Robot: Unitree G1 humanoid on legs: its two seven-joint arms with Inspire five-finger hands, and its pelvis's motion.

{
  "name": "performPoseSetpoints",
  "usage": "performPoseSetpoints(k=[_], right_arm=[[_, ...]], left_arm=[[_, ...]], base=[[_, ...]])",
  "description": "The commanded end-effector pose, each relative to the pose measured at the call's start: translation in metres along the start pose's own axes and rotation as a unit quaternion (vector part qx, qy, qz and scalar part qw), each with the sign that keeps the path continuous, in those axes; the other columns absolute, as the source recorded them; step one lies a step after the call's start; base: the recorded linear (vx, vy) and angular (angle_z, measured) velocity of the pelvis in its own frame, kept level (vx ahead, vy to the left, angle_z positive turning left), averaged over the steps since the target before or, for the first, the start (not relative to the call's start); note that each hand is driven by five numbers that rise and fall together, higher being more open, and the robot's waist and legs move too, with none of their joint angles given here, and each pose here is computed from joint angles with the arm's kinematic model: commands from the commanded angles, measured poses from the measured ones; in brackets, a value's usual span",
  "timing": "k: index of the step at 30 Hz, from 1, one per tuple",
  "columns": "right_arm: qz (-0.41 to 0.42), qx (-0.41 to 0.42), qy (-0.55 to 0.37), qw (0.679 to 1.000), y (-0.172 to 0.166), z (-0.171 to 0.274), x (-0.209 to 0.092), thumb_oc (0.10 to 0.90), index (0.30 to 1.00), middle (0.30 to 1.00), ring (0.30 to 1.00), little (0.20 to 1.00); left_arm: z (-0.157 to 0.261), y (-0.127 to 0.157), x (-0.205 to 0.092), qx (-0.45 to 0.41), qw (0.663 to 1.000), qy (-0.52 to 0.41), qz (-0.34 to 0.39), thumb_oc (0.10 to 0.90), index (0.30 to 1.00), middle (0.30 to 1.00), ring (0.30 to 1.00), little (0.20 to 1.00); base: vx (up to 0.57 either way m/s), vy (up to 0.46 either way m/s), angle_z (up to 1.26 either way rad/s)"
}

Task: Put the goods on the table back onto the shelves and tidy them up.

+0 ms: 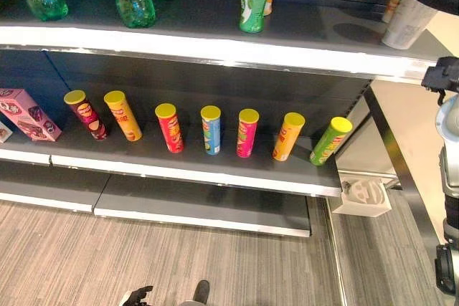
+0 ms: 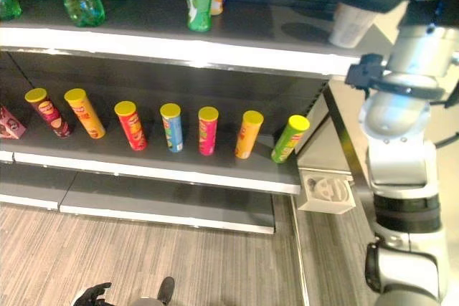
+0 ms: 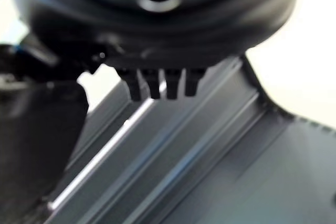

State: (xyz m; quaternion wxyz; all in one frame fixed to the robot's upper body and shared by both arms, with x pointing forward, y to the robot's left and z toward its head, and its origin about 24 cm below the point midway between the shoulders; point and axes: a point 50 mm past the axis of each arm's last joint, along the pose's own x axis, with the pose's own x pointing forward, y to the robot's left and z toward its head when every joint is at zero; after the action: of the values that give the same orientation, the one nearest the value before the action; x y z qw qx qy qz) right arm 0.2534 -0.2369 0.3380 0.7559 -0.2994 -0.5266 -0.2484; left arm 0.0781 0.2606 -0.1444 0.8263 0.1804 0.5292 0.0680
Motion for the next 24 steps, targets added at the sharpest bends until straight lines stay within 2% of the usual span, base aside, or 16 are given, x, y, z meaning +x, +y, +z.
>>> performPoseSetpoints(k=[1, 5, 8, 10, 12, 13, 14, 15, 16, 18, 19, 21, 22, 23, 24], right_arm=[[0.011, 0.111, -0.056, 0.992, -0.016, 0.025, 0.0, 0.8, 0.9, 0.9, 0.9, 0.9], [0.092, 0.259, 0.022, 0.961, -0.01, 0.007, -0.029, 0.8, 0.9, 0.9, 0.9, 0.9], [0.155, 0.309, 0.083, 0.935, -0.007, -0.008, -0.053, 0.8, 0.9, 0.9, 0.9, 0.9], [0.166, 0.32, 0.102, 0.927, -0.009, -0.013, -0.062, 0.8, 0.9, 0.9, 0.9, 0.9], [0.217, 0.397, 0.202, 0.869, -0.001, -0.028, -0.108, 0.8, 0.9, 0.9, 0.9, 0.9], [0.256, 0.436, 0.249, 0.826, 0.003, -0.03, -0.134, 0.8, 0.9, 0.9, 0.9, 0.9], [0.262, 0.458, 0.274, 0.804, 0.006, -0.031, -0.149, 0.8, 0.9, 0.9, 0.9, 0.9], [0.279, 0.489, 0.337, 0.755, 0.012, -0.034, -0.182, 0.8, 0.9, 0.9, 0.9, 0.9], [0.283, 0.494, 0.362, 0.739, 0.014, -0.035, -0.197, 0.8, 0.9, 0.9, 0.9, 0.9], [0.318, 0.503, 0.449, 0.667, 0.014, -0.033, -0.247, 0.8, 0.9, 0.9, 0.9, 0.9], [0.318, 0.503, 0.449, 0.667, 0.014, -0.033, -0.247, 0.8, 0.9, 0.9, 0.9, 0.9], [0.339, 0.502, 0.487, 0.629, 0.012, -0.032, -0.271, 0.8, 0.9, 0.9, 0.9, 0.9], [0.363, 0.467, 0.537, 0.601, 0.005, -0.037, -0.298, 0.8, 0.9, 0.9, 0.9, 0.9], [0.363, 0.467, 0.537, 0.601, 0.006, -0.037, -0.298, 0.8, 0.9, 0.9, 0.9, 0.9], [0.381, 0.433, 0.559, 0.596, 0.001, -0.042, -0.31, 0.8, 0.9, 0.9, 0.9, 0.9]], left_arm=[[0.006, 0.009, 0.0, 0.029, 0.999, -0.02, 0.01, 0.8, 0.9, 0.9, 0.9, 0.9], [0.009, 0.011, 0.0, 0.02, 0.999, -0.033, -0.002, 0.8, 0.9, 0.9, 0.9, 0.9], [0.016, 0.014, 0.001, 0.023, 0.999, -0.047, -0.007, 0.8, 0.9, 0.9, 0.9, 0.9], [0.017, 0.014, 0.001, 0.026, 0.998, -0.05, -0.01, 0.8, 0.9, 0.9, 0.9, 0.9], [0.029, 0.019, 0.002, 0.03, 0.997, -0.073, -0.014, 0.8, 0.9, 0.9, 0.9, 0.9], [0.03, 0.02, 0.002, 0.036, 0.996, -0.078, -0.021, 0.8, 0.9, 0.9, 0.9, 0.9], [0.031, 0.02, 0.002, 0.04, 0.996, -0.08, -0.023, 0.8, 0.9, 0.9, 0.9, 0.9], [0.032, 0.021, 0.002, 0.04, 0.996, -0.08, -0.026, 0.8, 0.9, 0.9, 0.9, 0.9], [0.031, 0.02, 0.002, 0.04, 0.996, -0.079, -0.027, 0.8, 0.9, 0.9, 0.9, 0.9], [0.025, 0.018, 0.002, 0.035, 0.996, -0.069, -0.035, 0.8, 0.9, 0.9, 0.9, 0.9], [0.025, 0.018, 0.002, 0.036, 0.996, -0.069, -0.035, 0.8, 0.9, 0.9, 0.9, 0.9], [0.021, 0.018, 0.002, 0.041, 0.996, -0.064, -0.039, 0.8, 0.9, 0.9, 0.9, 0.9], [0.019, 0.018, 0.002, 0.047, 0.996, -0.061, -0.043, 0.8, 0.9, 0.9, 0.9, 0.9], [0.019, 0.018, 0.002, 0.047, 0.996, -0.061, -0.043, 0.8, 0.9, 0.9, 0.9, 0.9], [0.019, 0.017, 0.002, 0.049, 0.996, -0.06, -0.046, 0.8, 0.9, 0.9, 0.9, 0.9]], base=[[-0.03, -0.023, -0.29], [-0.03, -0.015, -0.27], [-0.02, -0.014, -0.23], [-0.01, -0.009, -0.22], [-0.02, -0.012, -0.13], [-0.02, -0.012, -0.12], [-0.02, -0.004, -0.1], [-0.02, 0.002, -0.17], [-0.02, 0.007, -0.15], [-0.02, 0.012, -0.14], [-0.01, 0.007, -0.09], [0.0, 0.002, -0.02], [0.0, 0.0, 0.0], [0.0, 0.0, 0.0], [0.0, 0.0, 0.0]])
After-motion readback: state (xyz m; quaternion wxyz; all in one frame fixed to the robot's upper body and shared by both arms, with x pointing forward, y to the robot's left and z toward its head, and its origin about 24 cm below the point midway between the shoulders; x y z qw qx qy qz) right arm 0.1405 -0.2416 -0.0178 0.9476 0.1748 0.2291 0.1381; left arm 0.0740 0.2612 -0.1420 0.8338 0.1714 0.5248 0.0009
